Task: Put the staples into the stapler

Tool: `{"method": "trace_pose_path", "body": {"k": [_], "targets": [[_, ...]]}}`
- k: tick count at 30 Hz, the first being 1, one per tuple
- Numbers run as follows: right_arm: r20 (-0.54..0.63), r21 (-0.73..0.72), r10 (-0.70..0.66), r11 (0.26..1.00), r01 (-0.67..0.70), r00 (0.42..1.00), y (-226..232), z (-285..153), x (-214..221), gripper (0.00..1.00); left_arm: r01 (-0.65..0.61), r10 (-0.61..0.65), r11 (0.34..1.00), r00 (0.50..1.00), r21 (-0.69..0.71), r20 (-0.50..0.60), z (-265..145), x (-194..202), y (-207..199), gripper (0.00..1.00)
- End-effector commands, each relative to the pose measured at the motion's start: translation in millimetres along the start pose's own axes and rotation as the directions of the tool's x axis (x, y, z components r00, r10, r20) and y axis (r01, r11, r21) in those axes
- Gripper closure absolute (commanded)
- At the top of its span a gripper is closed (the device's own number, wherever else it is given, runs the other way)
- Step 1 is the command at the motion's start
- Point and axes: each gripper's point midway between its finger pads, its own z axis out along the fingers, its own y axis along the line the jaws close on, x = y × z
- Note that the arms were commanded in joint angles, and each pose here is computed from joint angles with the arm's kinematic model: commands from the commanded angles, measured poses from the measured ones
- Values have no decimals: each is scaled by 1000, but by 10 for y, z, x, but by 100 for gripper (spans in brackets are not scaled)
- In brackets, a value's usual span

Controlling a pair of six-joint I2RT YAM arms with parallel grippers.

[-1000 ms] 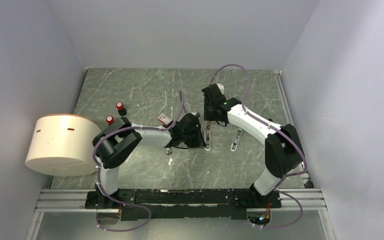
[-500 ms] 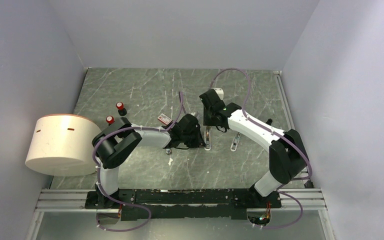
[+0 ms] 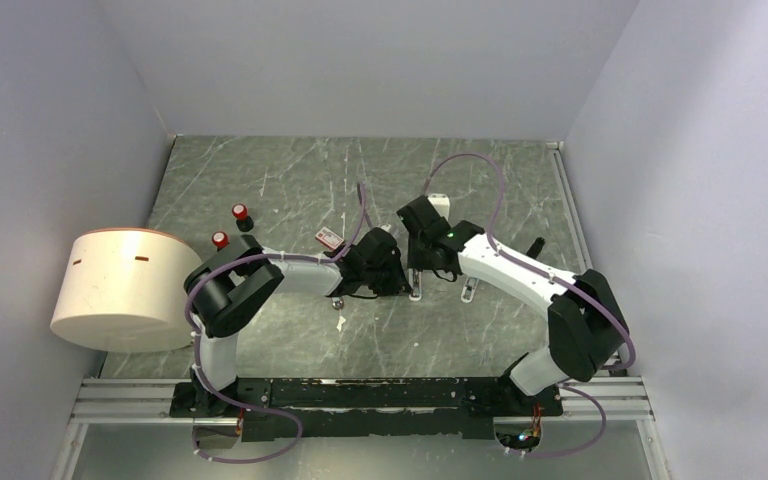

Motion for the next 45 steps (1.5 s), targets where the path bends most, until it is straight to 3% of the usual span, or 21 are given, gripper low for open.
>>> {"method": "trace_pose_path", "body": {"k": [1, 13, 26, 34, 45], "targets": [[-45, -7, 45, 999, -45, 998, 14, -39, 206, 72, -25, 18, 990, 999, -139, -49, 111, 259, 400, 87], [-107, 2, 52, 999, -52, 993, 9, 118, 579, 72, -16, 13, 992, 999, -123, -30, 61, 222, 350, 88], [-149, 56, 49, 998, -41, 988, -62, 356, 798, 71, -22, 31, 991, 997, -130, 67, -295, -61, 151, 84], [-73, 48, 50, 998, -47, 996, -39, 134, 483, 60, -56, 74, 987, 991, -152, 111, -495, -203, 85, 79], [-70, 52, 20, 999, -17, 997, -7, 46, 342, 45, -71, 103, 976, 983, -204, 150, -576, -324, 133, 77]]}}
